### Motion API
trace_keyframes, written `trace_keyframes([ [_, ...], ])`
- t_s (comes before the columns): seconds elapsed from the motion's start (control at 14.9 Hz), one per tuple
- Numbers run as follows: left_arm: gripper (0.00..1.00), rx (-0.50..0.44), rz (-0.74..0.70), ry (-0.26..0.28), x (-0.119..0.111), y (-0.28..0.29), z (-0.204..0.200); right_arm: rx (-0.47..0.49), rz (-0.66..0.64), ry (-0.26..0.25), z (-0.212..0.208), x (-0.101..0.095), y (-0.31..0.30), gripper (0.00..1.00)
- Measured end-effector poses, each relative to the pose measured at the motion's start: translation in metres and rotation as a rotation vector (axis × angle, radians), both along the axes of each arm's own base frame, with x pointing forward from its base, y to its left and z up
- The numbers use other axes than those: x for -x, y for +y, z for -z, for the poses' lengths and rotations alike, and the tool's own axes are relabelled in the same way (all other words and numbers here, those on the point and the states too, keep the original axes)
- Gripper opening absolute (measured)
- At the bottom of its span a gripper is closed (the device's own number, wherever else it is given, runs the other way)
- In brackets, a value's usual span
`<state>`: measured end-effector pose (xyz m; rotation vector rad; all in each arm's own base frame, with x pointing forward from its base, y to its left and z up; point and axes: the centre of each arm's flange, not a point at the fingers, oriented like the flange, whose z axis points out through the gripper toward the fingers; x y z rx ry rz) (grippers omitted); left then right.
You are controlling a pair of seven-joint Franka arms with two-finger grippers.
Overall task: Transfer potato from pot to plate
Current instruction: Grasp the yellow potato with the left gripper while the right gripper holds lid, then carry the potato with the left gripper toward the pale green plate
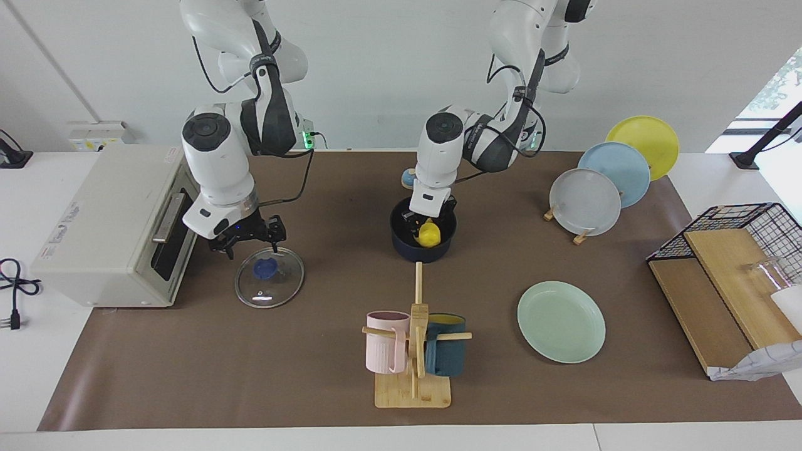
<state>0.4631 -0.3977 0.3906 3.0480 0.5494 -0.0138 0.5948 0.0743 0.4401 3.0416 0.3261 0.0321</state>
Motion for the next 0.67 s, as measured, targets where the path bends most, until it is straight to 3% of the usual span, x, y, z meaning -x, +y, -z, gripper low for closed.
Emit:
trace_keyframes([
  [0.27, 0.6, 0.003, 0.033, -0.018, -0.03, 0.034, -0.084, 0.01, -0.017, 0.026, -0.044, 0.008, 0.015, 1.0],
  [0.47, 0.6, 0.011, 0.066, -0.029, -0.077, 0.097, -0.139, 0.022, -0.031, 0.048, -0.088, 0.027, 0.026, 1.0],
  [0.67, 0.6, 0.01, 0.147, -0.045, -0.122, 0.169, -0.151, 0.025, -0.041, 0.051, -0.112, 0.044, 0.033, 1.0],
])
